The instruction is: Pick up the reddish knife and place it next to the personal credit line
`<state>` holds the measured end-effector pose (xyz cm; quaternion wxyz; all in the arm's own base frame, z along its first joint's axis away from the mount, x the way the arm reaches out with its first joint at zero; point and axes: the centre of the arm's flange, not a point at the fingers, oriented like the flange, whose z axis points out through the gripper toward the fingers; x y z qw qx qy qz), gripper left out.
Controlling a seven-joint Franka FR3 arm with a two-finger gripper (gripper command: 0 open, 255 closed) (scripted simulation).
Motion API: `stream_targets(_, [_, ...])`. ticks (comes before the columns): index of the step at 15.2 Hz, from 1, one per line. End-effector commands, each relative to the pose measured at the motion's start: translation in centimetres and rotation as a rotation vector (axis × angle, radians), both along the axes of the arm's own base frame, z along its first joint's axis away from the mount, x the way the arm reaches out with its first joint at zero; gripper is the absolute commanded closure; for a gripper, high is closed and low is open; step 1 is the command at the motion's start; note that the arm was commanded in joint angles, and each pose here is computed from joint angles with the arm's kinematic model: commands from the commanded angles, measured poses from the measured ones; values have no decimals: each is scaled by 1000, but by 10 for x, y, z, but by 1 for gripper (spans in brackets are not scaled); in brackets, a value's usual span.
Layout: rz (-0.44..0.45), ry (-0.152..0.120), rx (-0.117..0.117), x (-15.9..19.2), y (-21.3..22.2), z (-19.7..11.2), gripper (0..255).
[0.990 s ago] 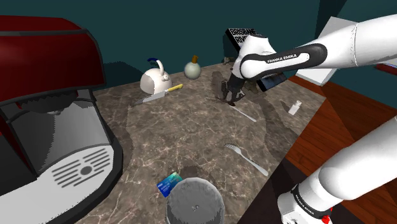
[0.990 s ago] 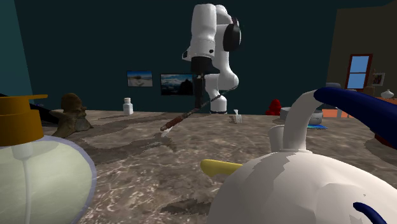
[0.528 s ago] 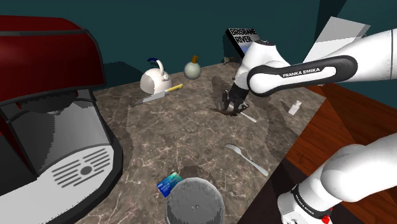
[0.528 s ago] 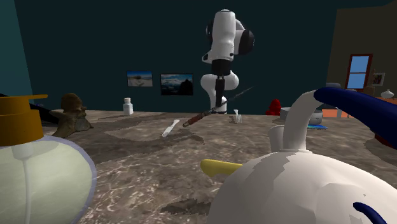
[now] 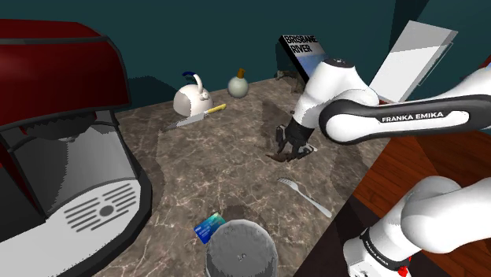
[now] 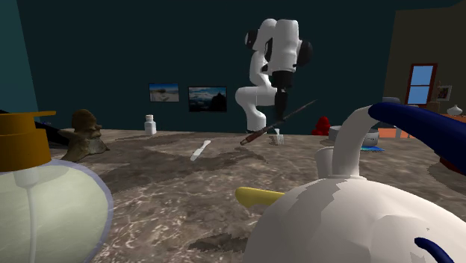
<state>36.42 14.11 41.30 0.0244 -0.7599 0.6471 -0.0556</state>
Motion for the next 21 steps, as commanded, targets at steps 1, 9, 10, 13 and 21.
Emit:
stream_targets(1, [-1, 0, 0, -21, 16, -2, 255])
stream_targets(9, [-1, 0, 0, -100, 86, -1, 255])
stream_targets(10, [-1, 0, 0, -110, 95, -1, 255])
stream_targets(13, [-1, 0, 0, -139, 121, -1, 255])
stream_targets(21, [-1, 0, 0, -218, 191, -1, 255])
